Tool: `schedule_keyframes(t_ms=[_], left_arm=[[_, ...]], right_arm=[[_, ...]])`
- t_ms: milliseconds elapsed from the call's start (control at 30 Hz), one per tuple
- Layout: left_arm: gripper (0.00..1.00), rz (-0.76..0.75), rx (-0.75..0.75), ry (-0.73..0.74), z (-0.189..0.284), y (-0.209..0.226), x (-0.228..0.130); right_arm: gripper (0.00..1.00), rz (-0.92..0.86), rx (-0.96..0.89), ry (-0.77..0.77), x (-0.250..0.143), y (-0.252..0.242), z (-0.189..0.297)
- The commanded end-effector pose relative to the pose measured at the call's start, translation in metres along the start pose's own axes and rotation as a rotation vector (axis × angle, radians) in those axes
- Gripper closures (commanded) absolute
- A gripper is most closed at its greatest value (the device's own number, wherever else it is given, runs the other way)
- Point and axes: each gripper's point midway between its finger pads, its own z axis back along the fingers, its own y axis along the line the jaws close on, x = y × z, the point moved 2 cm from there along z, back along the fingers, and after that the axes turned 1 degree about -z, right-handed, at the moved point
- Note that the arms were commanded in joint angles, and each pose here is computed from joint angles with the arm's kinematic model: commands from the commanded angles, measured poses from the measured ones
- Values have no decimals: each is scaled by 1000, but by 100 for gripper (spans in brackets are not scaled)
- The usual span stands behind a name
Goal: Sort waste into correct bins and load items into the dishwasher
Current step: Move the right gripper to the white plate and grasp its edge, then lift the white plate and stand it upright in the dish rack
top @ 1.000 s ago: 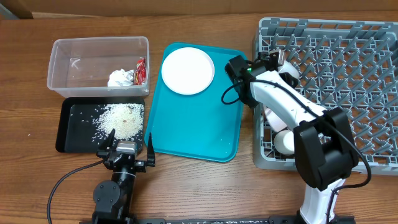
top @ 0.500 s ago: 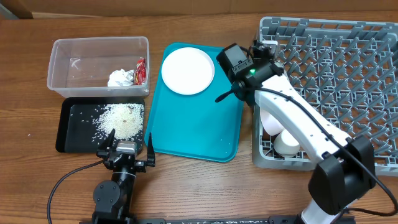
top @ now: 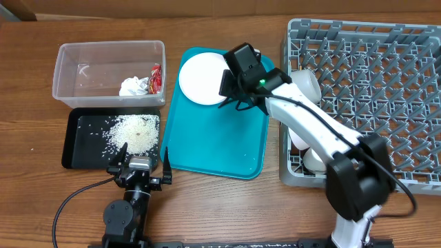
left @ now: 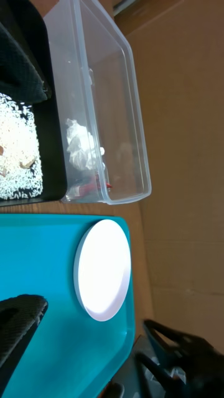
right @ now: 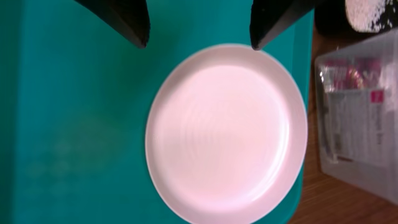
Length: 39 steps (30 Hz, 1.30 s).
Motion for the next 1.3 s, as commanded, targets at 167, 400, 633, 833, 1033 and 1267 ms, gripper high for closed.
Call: schedule_keyframes(t_ms=[167,400,633,833,1033,1267], left_arm=[[0,-18,0,-2,0,0,-1],[0,-18,0,-2,0,0,-1],[0,-18,0,-2,0,0,-1],[0,-18,0,-2,0,0,-1],[0,-18,0,-2,0,0,-1],[0,-18,0,-2,0,0,-1]], right_arm=[[57,-210,4,101,-17,-26,-78],[96,-185,-77,226,-62,-41,-107],[96,-73,-77,130,-17,-28,-34],[96,71,-237,-252,55,-42,96],[96,204,-821,-573,87,-119,226],[96,281,-1210,-542,89,-179,271]])
